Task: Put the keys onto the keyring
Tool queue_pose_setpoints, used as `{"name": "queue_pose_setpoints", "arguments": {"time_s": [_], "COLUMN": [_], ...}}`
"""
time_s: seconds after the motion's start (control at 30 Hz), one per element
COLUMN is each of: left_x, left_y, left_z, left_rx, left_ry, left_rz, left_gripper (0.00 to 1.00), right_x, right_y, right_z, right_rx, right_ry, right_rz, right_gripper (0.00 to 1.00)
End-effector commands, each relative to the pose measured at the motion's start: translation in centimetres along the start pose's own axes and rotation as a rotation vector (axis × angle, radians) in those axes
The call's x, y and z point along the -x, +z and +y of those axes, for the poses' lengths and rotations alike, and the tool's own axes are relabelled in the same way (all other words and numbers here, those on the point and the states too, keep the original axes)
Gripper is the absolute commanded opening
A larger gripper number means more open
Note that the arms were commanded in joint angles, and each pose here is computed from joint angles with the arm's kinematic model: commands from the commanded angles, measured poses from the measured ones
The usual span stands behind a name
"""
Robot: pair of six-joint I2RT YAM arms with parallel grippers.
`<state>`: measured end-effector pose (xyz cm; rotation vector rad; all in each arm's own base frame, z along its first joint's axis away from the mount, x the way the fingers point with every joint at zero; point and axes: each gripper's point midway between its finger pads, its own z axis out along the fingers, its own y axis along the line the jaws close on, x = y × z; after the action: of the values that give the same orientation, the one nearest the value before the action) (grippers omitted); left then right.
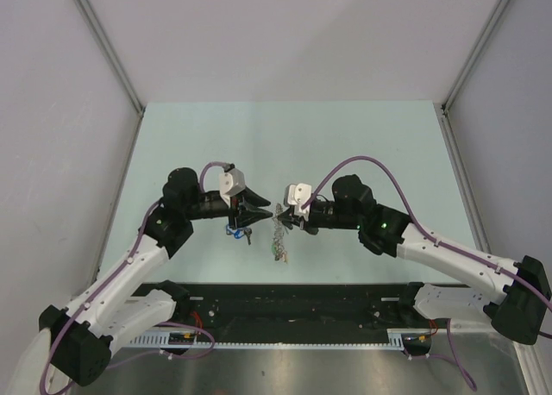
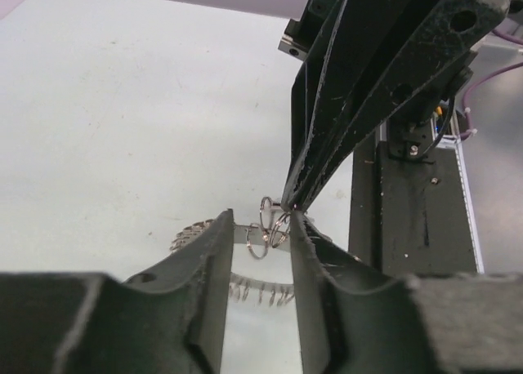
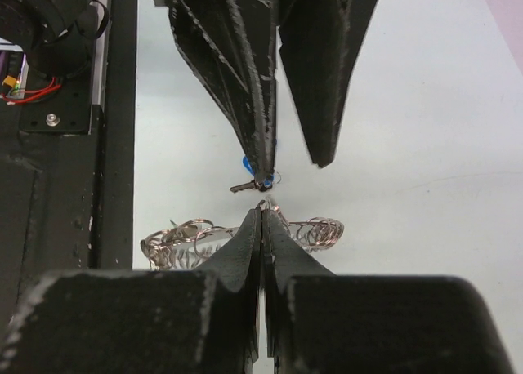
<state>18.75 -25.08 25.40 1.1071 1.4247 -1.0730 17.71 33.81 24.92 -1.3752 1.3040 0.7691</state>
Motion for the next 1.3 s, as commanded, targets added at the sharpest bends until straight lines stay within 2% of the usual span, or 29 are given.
{"name": "queue_pose_setpoints", "arguments": {"time_s": [0.0, 0.1, 0.23, 0.47, 1.27], "left_x": [1.3, 1.0, 0.4, -0.4, -3.1], "left_y": [-0.7, -0.6, -0.6, -0.1, 1.8], "left_z": [-0.1, -0.7, -1.2, -2.2, -3.5], "left_rx": [-0.01, -0.056, -0.103, -0.19, -0.298], "left_ry": [0.119, 0.136, 0.144, 0.102, 0.013], "left_rz": [0.022, 0.039, 0.064, 0.078, 0.178], "left_gripper": [0.41, 0.45, 0.45, 0.34, 0.27], "right_x": [3.0, 2.3, 2.3, 2.1, 2.4], "right_y": [-0.4, -0.5, -0.6, -0.6, -0.3], "right_z": [-0.8, -0.5, -0.1, 0.3, 1.2], "right_rx": [-0.027, -0.01, 0.012, 0.038, 0.087], "right_ry": [-0.073, -0.068, -0.076, -0.08, -0.083], "right_rz": [-0.082, -0.051, -0.043, -0.035, -0.045], "right_gripper": [0.0, 0.0, 0.0, 0.0, 0.0]}}
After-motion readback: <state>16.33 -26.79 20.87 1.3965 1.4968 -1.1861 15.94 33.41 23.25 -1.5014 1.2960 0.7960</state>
